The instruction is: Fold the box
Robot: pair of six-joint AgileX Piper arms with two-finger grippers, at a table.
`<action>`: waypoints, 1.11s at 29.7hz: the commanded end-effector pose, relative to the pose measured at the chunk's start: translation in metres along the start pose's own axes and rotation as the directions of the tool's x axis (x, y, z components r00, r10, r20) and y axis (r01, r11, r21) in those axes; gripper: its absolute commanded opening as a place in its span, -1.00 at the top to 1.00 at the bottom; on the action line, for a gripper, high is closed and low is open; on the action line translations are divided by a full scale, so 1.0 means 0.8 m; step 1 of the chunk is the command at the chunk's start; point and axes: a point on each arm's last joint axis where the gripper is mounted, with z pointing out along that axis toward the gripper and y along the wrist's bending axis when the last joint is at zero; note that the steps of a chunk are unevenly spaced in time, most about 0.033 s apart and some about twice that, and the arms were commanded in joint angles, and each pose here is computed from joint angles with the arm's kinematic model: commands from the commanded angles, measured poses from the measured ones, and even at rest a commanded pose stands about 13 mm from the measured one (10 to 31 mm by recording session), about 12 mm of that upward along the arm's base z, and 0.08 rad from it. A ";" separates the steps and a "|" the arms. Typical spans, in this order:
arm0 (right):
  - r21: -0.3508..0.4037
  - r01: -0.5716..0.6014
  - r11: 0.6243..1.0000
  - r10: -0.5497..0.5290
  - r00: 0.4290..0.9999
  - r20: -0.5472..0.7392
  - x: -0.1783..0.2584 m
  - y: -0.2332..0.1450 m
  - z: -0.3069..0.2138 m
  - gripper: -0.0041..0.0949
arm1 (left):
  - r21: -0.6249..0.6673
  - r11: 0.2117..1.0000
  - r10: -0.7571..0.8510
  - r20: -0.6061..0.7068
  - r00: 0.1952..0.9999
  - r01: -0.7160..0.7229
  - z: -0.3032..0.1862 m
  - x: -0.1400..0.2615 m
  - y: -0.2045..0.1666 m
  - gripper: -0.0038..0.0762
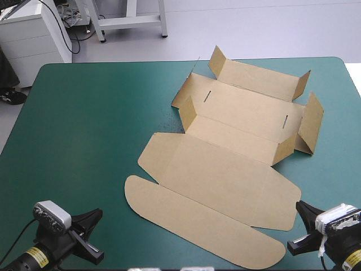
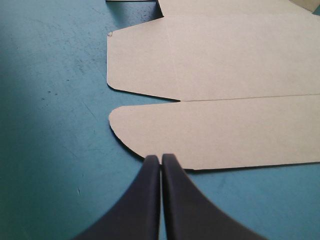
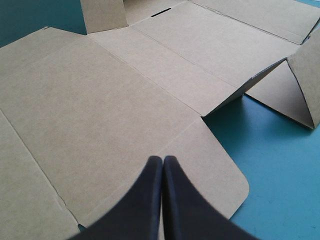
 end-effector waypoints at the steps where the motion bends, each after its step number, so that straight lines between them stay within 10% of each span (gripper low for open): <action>1: -0.008 0.011 1.000 -0.011 0.996 0.089 -0.017 0.001 -0.004 0.96 | 0.009 1.000 -0.015 0.083 0.996 0.014 -0.003 -0.017 -0.001 0.92; 13: -0.016 0.001 1.000 0.000 0.996 0.087 -0.017 0.002 -0.004 0.87 | 0.009 1.000 -0.015 0.083 0.996 0.014 -0.003 -0.017 -0.001 0.92; 22: -0.055 0.014 0.998 -0.010 0.997 0.082 -0.016 0.006 -0.004 -0.29 | 0.009 1.000 -0.015 0.083 0.996 0.014 -0.003 -0.017 -0.001 0.92; 33: -0.067 -0.072 0.995 0.078 0.993 0.088 -0.019 0.007 -0.004 -0.39 | 0.009 1.000 -0.015 0.083 0.996 0.014 -0.003 -0.017 -0.001 0.92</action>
